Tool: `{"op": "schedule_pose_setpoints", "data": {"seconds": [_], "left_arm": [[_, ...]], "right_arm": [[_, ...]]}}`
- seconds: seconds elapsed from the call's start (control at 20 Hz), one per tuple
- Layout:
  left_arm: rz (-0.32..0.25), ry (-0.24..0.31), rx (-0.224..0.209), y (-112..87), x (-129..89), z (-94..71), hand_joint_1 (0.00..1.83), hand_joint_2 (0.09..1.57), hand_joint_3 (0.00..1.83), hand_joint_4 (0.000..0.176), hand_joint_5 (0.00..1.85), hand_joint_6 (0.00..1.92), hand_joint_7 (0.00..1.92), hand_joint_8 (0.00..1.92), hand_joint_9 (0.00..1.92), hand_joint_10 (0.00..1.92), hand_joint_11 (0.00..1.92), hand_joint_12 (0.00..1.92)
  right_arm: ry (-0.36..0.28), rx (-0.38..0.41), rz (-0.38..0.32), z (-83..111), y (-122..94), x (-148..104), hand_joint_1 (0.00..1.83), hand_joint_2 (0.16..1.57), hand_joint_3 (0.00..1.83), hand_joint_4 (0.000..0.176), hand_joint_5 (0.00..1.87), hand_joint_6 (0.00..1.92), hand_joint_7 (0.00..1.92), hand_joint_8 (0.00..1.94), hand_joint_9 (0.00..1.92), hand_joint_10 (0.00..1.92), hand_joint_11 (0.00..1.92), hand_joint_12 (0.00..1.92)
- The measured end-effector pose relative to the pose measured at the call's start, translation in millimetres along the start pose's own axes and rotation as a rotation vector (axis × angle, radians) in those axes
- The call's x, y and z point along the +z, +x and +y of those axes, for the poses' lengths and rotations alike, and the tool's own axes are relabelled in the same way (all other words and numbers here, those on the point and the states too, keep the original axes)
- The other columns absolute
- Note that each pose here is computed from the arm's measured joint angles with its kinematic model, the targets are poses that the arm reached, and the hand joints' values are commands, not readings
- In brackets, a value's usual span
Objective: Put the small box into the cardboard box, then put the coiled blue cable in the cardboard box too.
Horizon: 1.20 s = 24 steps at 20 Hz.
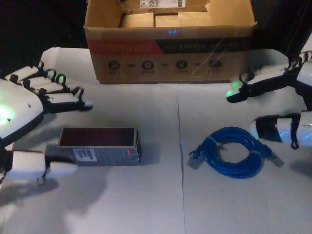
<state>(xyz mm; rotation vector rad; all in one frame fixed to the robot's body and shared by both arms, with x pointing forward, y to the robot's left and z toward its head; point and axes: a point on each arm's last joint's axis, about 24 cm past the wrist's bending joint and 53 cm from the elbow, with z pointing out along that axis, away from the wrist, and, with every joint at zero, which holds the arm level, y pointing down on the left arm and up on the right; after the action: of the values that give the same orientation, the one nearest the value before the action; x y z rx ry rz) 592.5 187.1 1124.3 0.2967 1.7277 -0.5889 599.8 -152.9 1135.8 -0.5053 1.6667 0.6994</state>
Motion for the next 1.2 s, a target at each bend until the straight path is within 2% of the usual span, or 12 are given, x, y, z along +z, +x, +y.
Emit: {"op": "schedule_pose_setpoints", "data": {"seconds": [0.05, 0.15, 0.35, 0.55, 0.6, 0.65, 0.7, 0.75, 0.8, 0.85, 0.9, 1.2], "left_arm": [[0.002, -0.002, -0.001, 0.5, 0, 0.4, 0.38, 0.98, 0.0, 0.176, 0.15, 0.0, 0.03, 0.0, 0.04, 0.0, 0.0, 0.24], [0.001, 0.002, 0.002, 0.3, 0, -0.6, 0.36, 0.91, 0.0, 0.176, 0.02, 0.0, 0.0, 0.0, 0.0, 0.0, 0.0, 0.06], [-0.003, 0.002, -0.002, 0.0, 1, -0.9, 0.48, 0.88, 0.0, 0.176, 0.06, 0.02, 0.0, 0.0, 0.0, 0.0, 0.01, 0.02], [-0.009, 0.025, -0.031, 7.5, 19, -8.8, 0.73, 0.82, 0.0, 0.176, 0.2, 0.0, 0.19, 0.0, 0.23, 0.01, 0.25, 0.16], [-0.009, 0.031, -0.04, 10.3, 26, -10.7, 0.74, 0.91, 0.01, 0.173, 0.29, 0.01, 0.31, 0.01, 0.33, 0.0, 0.27, 0.34], [-0.005, 0.033, -0.045, 12.9, 30, -11.5, 0.86, 1.04, 0.01, 0.083, 0.51, 0.02, 0.55, 0.02, 0.56, 0.02, 0.33, 0.74], [-0.002, 0.037, -0.05, 15.1, 34, -13.3, 0.97, 1.11, 0.0, 0.01, 0.67, 0.02, 0.71, 0.02, 0.72, 0.05, 0.4, 0.92], [0.006, 0.04, -0.06, 18.8, 37, -15.3, 1.17, 1.2, 0.0, 0.0, 0.83, 1.07, 0.8, 1.32, 0.83, 0.61, 0.61, 1.25], [0.006, 0.05, -0.062, 18.3, 38, -17.9, 1.33, 1.2, 0.0, 0.0, 0.87, 0.94, 0.72, 1.37, 0.79, 1.46, 0.74, 1.4], [0.003, 0.055, -0.069, 17.3, 38, -19.1, 1.35, 1.2, 0.0, 0.0, 0.86, 0.94, 0.71, 1.35, 0.8, 1.5, 0.75, 1.4], [-0.003, 0.053, -0.083, 12.7, 35, -17.0, 1.2, 1.18, 0.0, 0.0, 0.91, 1.03, 0.8, 1.34, 0.9, 1.13, 0.87, 1.43], [-0.148, 0.091, -0.156, -48.5, 18, -1.8, 1.24, 1.12, 0.0, 0.0, 1.05, 0.73, 0.91, 1.25, 1.02, 0.87, 0.85, 1.43]], "right_arm": [[0.001, -0.002, 0.01, -0.1, 2, 0, 0.24, 1.07, 0.0, 0.175, 0.04, 0.0, 0.0, 0.0, 0.01, 0.0, 0.0, 0.07], [0.001, 0.001, 0.011, 0.0, 3, 0, 0.29, 0.94, 0.0, 0.176, 0.0, 0.0, 0.0, 0.0, 0.0, 0.0, 0.0, 0.0], [-0.003, 0.001, -0.001, 0.9, 0, 0, 0.31, 0.94, 0.0, 0.176, 0.0, 0.0, 0.0, 0.0, 0.0, 0.0, 0.0, 0.0], [-0.002, 0.001, 0.001, 1.0, 1, 1, 0.35, 1.0, 0.01, 0.176, 0.0, 0.0, 0.0, 0.0, 0.0, 0.0, 0.0, 0.0], [-0.003, 0.003, 0.0, 1.3, 1, 1, 0.37, 1.0, 0.01, 0.176, 0.0, 0.0, 0.0, 0.0, 0.0, 0.0, 0.0, 0.0], [-0.003, 0.003, 0.0, 1.4, 1, 1, 0.37, 1.0, 0.01, 0.176, 0.0, 0.0, 0.0, 0.0, 0.0, 0.0, 0.0, 0.0], [-0.003, 0.003, 0.001, 1.3, 1, 1, 0.37, 1.01, 0.01, 0.176, 0.0, 0.0, 0.0, 0.0, 0.0, 0.0, 0.0, 0.0], [-0.003, 0.003, 0.0, 1.4, 1, 1, 0.37, 1.01, 0.01, 0.176, 0.0, 0.0, 0.0, 0.0, 0.0, 0.0, 0.0, 0.0], [-0.003, 0.003, 0.0, 1.5, 1, 1, 0.36, 1.03, 0.01, 0.176, 0.0, 0.0, 0.0, 0.0, 0.0, 0.0, 0.0, 0.0], [-0.002, 0.003, 0.0, 1.1, 1, 1, 0.37, 1.03, 0.01, 0.176, 0.0, 0.0, 0.0, 0.0, 0.0, 0.0, 0.0, 0.0], [-0.002, 0.003, -0.001, 1.0, 1, 1, 0.38, 1.03, 0.01, 0.176, 0.0, 0.0, 0.0, 0.0, 0.0, 0.0, 0.0, 0.0], [0.002, 0.004, -0.001, -0.3, 0, 0, 0.32, 1.08, 0.01, 0.176, 0.0, 0.0, 0.0, 0.0, 0.0, 0.0, 0.0, 0.0]]}}
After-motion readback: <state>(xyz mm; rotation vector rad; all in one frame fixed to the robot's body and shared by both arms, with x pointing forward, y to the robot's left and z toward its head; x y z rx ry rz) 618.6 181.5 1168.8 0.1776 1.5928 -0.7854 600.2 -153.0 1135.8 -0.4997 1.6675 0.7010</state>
